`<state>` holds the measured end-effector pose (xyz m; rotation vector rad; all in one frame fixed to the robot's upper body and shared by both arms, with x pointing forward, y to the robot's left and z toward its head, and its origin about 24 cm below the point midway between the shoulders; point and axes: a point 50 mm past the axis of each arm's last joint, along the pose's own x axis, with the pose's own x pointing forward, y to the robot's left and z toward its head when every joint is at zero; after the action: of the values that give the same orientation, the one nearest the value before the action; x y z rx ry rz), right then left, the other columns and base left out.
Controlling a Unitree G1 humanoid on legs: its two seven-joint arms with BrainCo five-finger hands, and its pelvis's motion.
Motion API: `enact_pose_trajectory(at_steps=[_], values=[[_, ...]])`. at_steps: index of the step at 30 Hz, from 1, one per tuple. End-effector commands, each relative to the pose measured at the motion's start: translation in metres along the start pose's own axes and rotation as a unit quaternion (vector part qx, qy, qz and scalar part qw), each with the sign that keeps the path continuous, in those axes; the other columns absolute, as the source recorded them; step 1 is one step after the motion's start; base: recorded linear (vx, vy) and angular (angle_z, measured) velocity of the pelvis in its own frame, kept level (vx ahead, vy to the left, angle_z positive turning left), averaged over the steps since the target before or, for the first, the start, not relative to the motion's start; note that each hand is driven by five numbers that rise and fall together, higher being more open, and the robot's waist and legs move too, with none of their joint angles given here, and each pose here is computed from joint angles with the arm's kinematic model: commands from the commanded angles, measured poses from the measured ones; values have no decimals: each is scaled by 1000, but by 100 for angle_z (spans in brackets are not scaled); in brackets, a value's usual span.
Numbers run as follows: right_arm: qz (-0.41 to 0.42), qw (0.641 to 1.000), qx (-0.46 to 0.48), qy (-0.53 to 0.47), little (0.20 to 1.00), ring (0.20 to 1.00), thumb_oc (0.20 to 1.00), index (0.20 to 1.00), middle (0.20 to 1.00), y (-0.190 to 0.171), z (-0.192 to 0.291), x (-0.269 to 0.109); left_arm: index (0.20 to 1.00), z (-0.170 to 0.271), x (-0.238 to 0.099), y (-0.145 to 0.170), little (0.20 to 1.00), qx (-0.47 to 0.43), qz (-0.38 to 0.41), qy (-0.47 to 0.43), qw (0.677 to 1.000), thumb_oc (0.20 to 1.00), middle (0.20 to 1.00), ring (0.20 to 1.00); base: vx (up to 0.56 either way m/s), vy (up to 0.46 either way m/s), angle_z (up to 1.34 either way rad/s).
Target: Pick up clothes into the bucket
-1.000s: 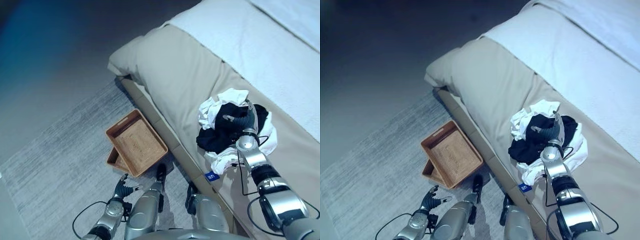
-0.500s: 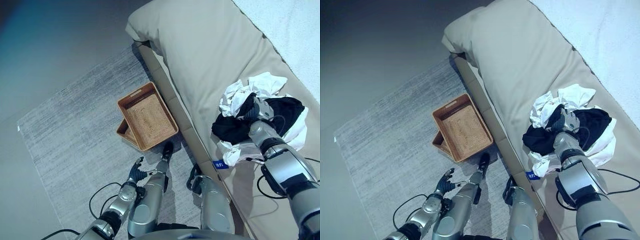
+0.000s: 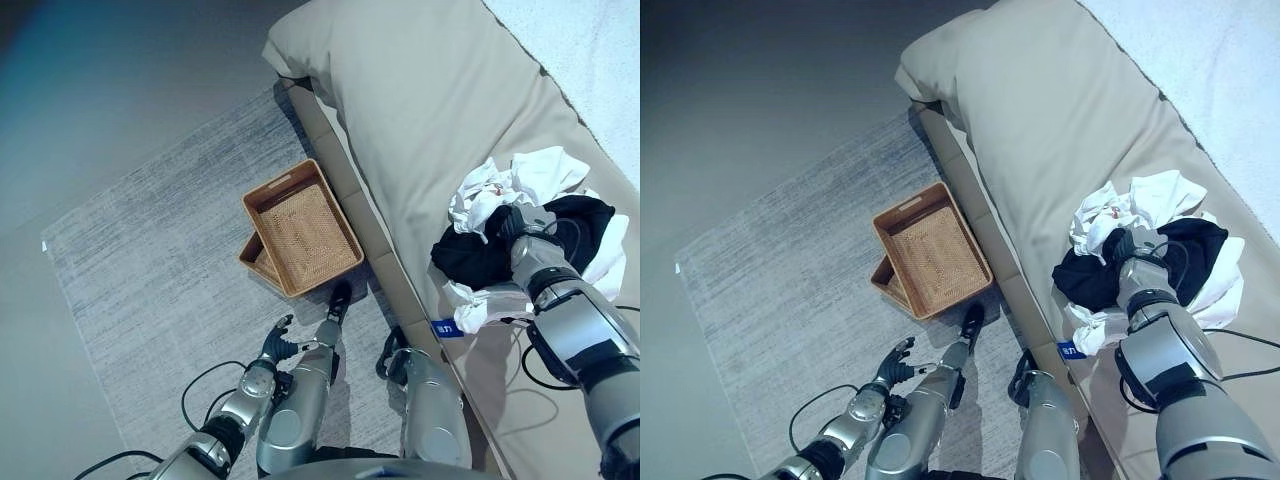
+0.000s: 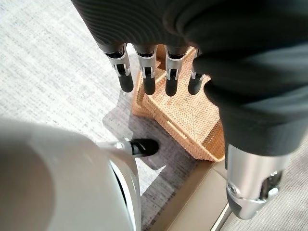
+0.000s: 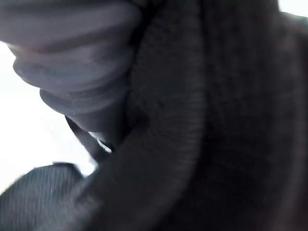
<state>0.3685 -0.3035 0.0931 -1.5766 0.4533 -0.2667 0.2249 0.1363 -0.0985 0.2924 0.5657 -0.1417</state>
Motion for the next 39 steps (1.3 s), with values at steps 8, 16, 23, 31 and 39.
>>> enact_pose_trajectory(at_steps=[8,16,23,31,39], values=[[-62,997,-4,46,200,200,200,200,200,-43,-41,8,1000,13,7,-4,1000,-33,15,-11,999,1000,1000,1000,0,0,0],[-250,958,132,38,200,200,200,200,200,-151,-50,7,1000,5,4,4,1000,-47,44,1,998,1000,1000,1000,10,57,-8],[-532,820,201,-61,200,200,200,200,200,-252,-49,-55,1000,-5,-1,27,1000,-51,99,3,994,1000,1000,1000,46,49,-18],[-607,762,210,-84,200,200,200,200,200,-265,-53,-86,1000,-9,-3,40,1000,-43,120,5,992,1000,1000,1000,23,14,-14],[-634,731,233,-99,200,200,200,200,200,-256,-52,-97,1000,-18,-8,48,1000,-36,135,17,990,1000,1000,1000,5,-5,-7]])
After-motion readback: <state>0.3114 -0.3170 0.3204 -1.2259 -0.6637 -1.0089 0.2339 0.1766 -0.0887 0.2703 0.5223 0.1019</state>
